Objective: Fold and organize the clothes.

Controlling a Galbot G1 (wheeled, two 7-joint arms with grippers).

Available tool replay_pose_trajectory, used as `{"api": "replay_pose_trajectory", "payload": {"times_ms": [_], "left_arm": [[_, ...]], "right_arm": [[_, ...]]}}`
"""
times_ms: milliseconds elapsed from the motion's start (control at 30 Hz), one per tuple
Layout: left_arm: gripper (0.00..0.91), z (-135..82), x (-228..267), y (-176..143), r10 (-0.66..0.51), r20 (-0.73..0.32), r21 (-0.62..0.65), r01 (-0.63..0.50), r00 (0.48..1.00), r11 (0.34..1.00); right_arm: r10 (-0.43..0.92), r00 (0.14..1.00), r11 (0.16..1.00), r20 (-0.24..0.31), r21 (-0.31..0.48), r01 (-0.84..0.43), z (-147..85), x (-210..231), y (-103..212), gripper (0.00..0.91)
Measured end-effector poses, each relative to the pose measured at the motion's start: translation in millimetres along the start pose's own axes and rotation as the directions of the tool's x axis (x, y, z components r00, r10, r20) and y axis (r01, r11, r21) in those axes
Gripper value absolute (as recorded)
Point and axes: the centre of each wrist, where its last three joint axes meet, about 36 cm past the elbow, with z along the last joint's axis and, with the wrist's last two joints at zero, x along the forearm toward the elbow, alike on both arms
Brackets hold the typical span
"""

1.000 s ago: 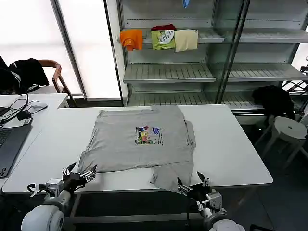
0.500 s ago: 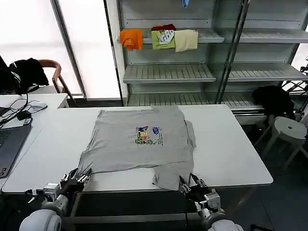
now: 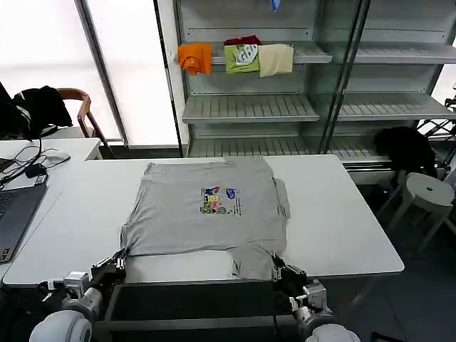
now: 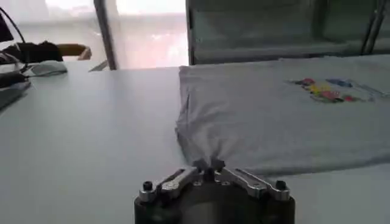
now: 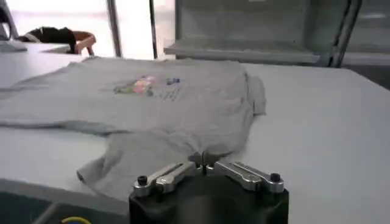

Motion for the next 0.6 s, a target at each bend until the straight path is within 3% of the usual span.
{"api": "replay_pose_trajectory", "payload": {"times_ms": [300,600], "left_arm": [[0.0,-18,-18,-6,0.036,0.065,0.069,-0.041,0.997,0.997],[0.0,-45,-52,-7,0.041,0.126,0.146,-0.059,0.991,0.987]], "right_arm": [[0.017,0.996,1.0,0.084,-0.007,-0.017,-22,-37,-3,0.0],[0.016,0.993,1.0,0.12,-0.019,-0.014,-45,-96,-5,0.0]]}}
